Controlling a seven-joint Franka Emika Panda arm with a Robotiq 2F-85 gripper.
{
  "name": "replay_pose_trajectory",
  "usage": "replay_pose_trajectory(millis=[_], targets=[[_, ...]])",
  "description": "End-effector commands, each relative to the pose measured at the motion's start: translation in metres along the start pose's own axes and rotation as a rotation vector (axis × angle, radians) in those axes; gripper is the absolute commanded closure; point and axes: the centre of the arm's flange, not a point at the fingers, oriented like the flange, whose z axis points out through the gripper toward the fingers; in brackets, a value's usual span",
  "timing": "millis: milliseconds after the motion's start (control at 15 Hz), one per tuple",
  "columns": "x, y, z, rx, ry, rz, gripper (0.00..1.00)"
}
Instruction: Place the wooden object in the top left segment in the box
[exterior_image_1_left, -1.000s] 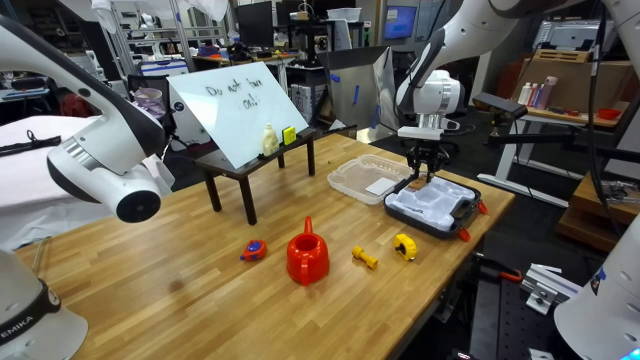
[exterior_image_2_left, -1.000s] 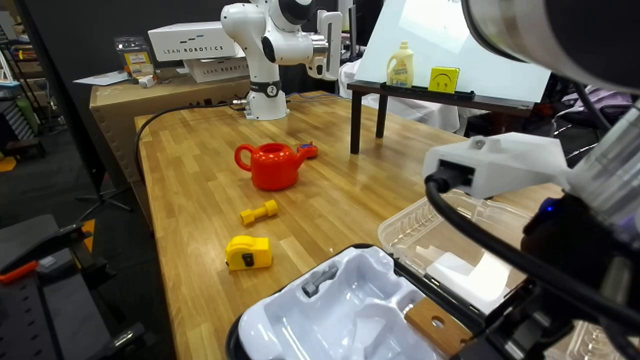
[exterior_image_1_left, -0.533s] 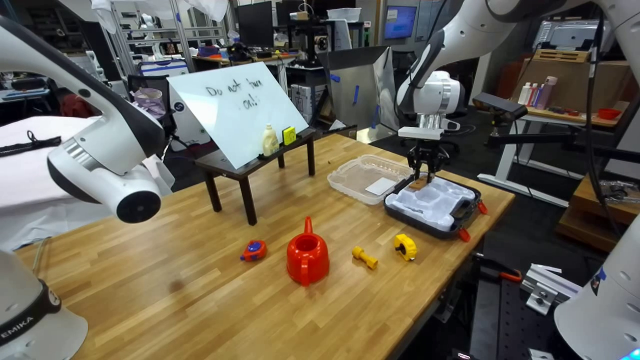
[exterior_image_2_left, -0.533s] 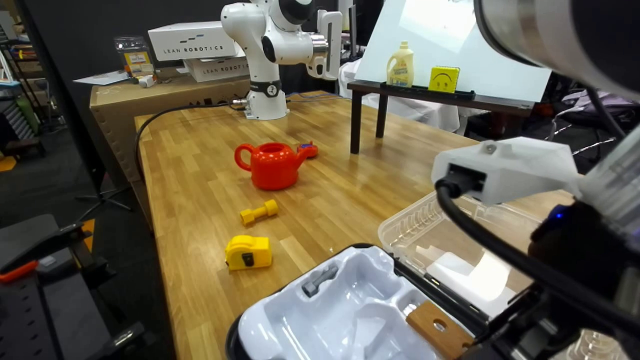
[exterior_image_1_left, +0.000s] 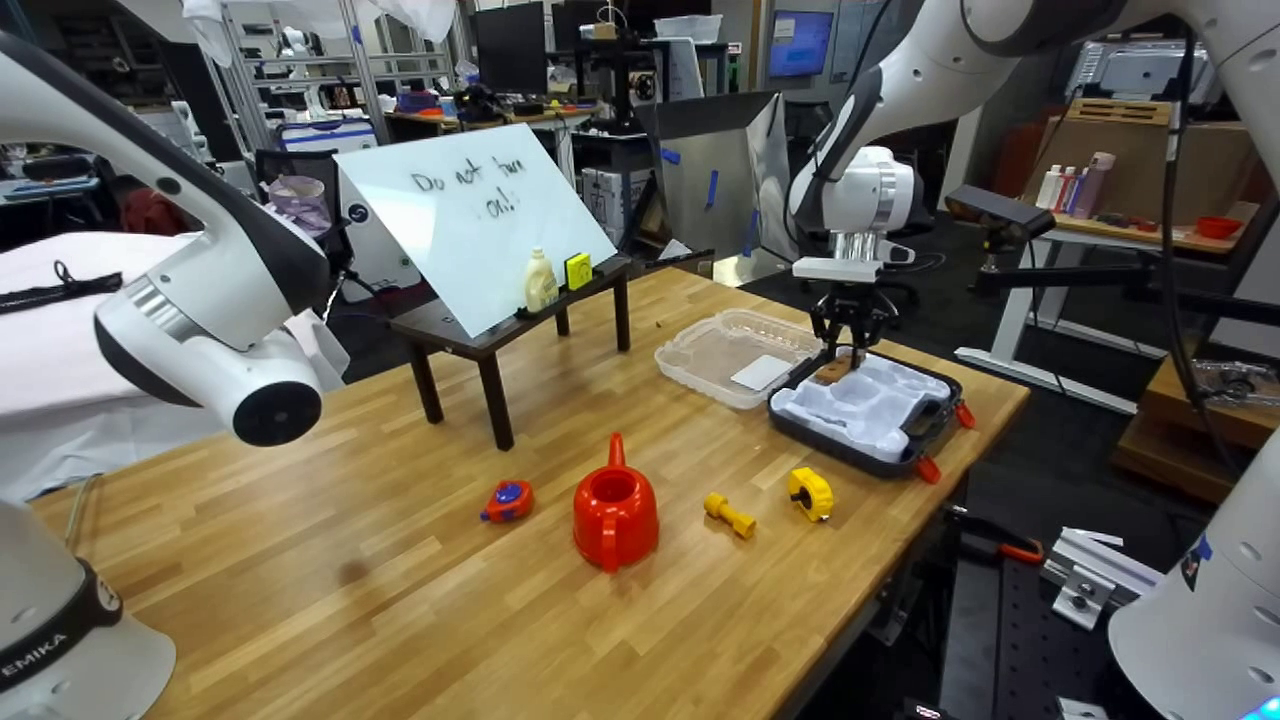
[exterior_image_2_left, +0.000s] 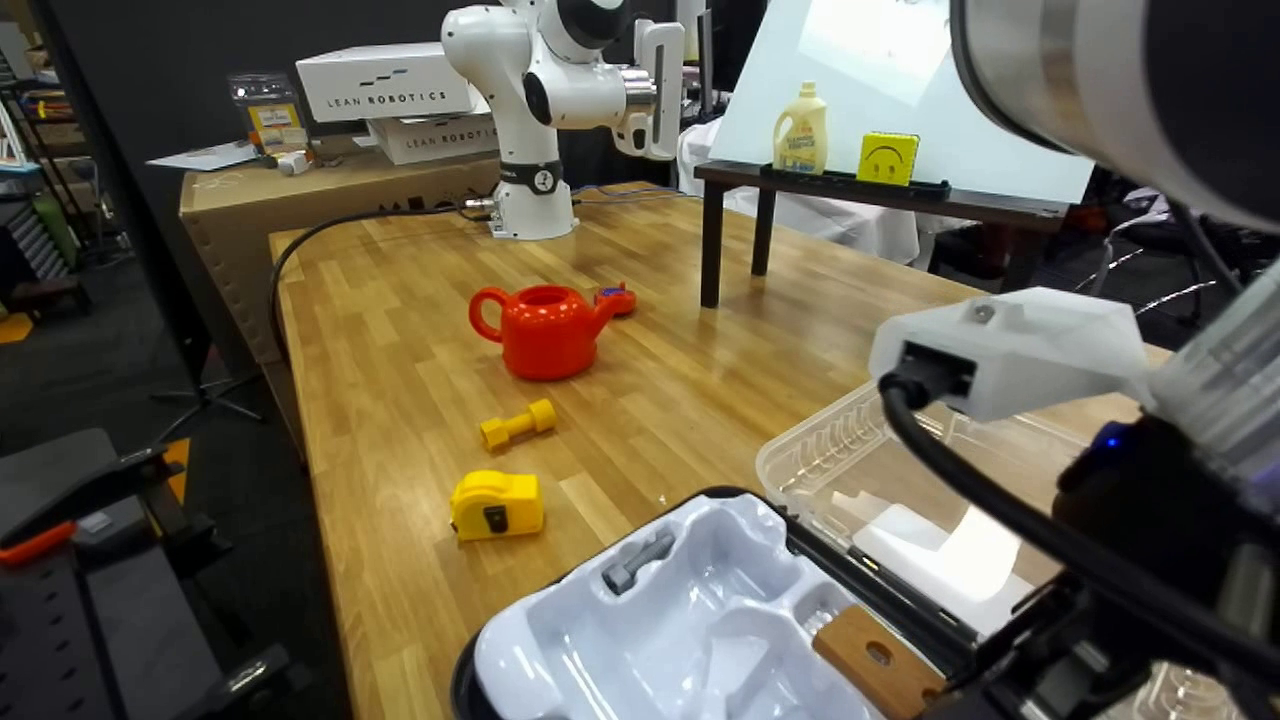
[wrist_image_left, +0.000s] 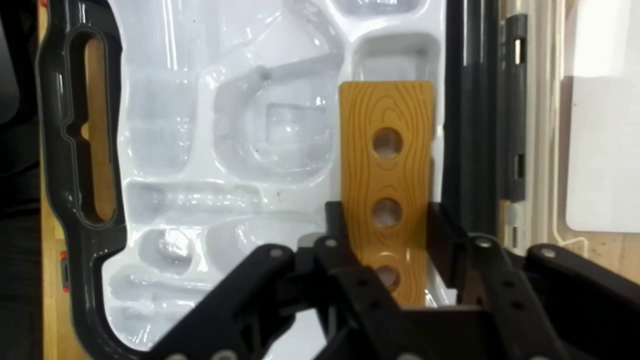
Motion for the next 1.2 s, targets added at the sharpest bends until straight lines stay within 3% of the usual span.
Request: replay_pose_trajectory(millis=[0, 333, 800, 1133], targets=[[0.005, -0.002, 0.0, -0.005, -0.045, 0.019, 0.31], [0.004, -0.001, -0.001, -0.014, -0.059, 0.016, 0.01], [-0.014, 0.021, -0.012, 0.008, -0.045, -0.054, 0.0], [-0.056, 0.051, -0.036, 0.045, -0.047, -0.229, 0.0]])
